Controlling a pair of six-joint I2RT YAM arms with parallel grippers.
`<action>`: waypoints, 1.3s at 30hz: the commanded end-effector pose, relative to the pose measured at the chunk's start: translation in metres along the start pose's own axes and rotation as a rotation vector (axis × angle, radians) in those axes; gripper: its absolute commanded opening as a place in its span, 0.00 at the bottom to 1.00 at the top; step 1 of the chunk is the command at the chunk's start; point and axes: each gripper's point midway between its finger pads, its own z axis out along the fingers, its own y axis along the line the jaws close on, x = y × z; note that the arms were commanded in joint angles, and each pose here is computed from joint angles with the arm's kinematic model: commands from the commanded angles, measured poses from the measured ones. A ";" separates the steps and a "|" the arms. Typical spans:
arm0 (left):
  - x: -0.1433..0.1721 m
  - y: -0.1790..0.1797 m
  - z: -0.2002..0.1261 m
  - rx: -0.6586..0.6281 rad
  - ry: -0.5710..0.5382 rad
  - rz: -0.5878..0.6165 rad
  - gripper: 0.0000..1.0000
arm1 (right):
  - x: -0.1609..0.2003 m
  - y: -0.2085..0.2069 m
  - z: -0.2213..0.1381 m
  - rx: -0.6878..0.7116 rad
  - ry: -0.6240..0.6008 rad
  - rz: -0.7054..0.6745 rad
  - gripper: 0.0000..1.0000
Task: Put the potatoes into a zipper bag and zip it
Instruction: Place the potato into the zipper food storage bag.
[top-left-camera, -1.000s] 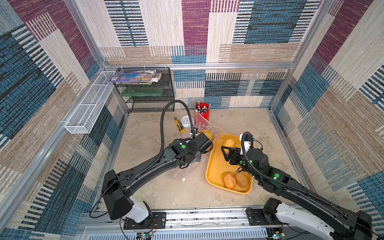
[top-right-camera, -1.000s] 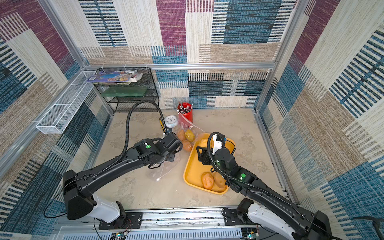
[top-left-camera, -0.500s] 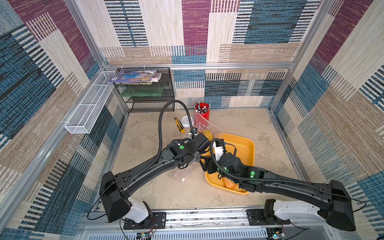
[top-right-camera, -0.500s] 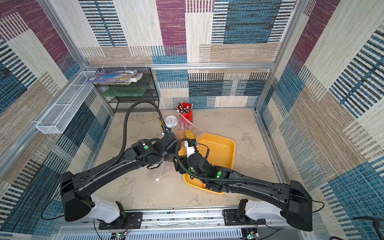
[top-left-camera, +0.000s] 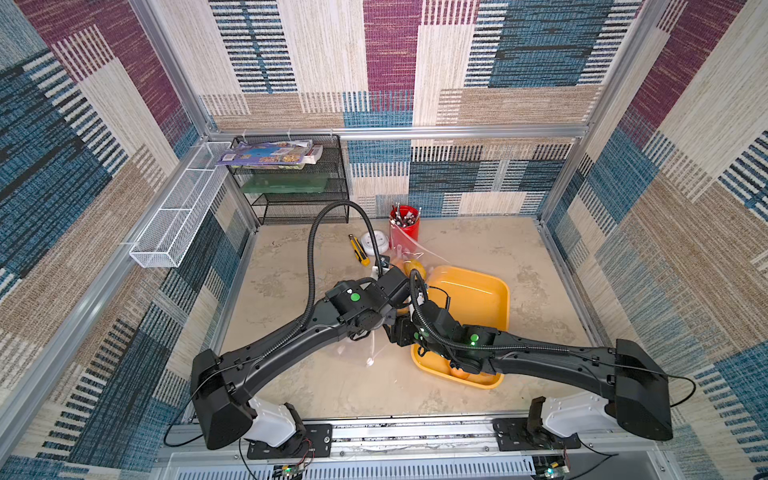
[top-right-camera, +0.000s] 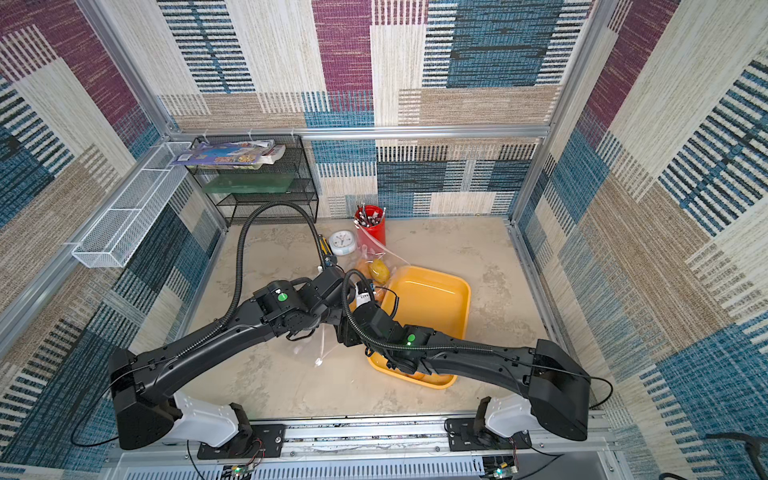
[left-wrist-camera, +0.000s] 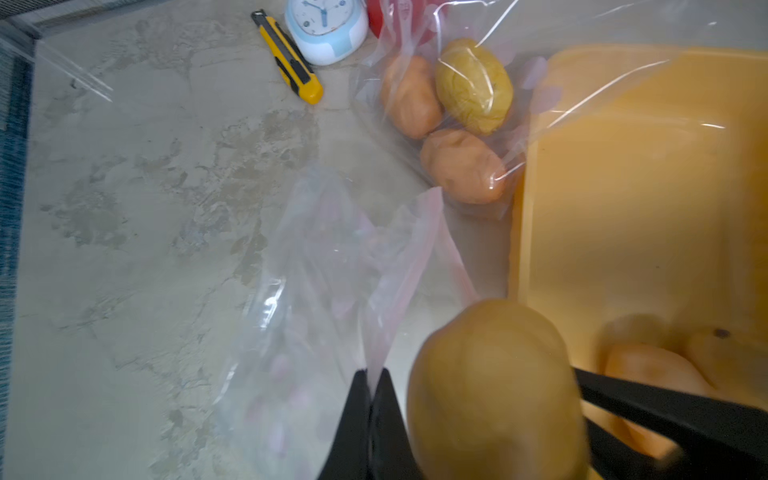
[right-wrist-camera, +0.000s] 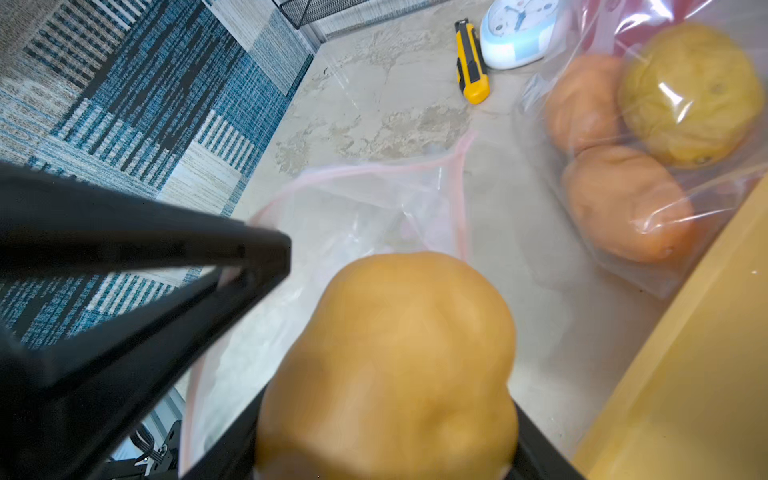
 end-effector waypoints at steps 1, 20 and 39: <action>-0.010 -0.011 -0.003 0.062 -0.042 0.003 0.00 | -0.011 0.015 0.003 -0.060 -0.035 0.014 0.38; -0.011 -0.007 -0.003 0.051 -0.057 -0.019 0.00 | 0.000 -0.020 0.007 0.038 -0.007 0.001 0.60; -0.011 -0.010 -0.001 0.061 -0.053 -0.018 0.00 | -0.008 -0.014 0.000 0.057 -0.026 -0.023 0.83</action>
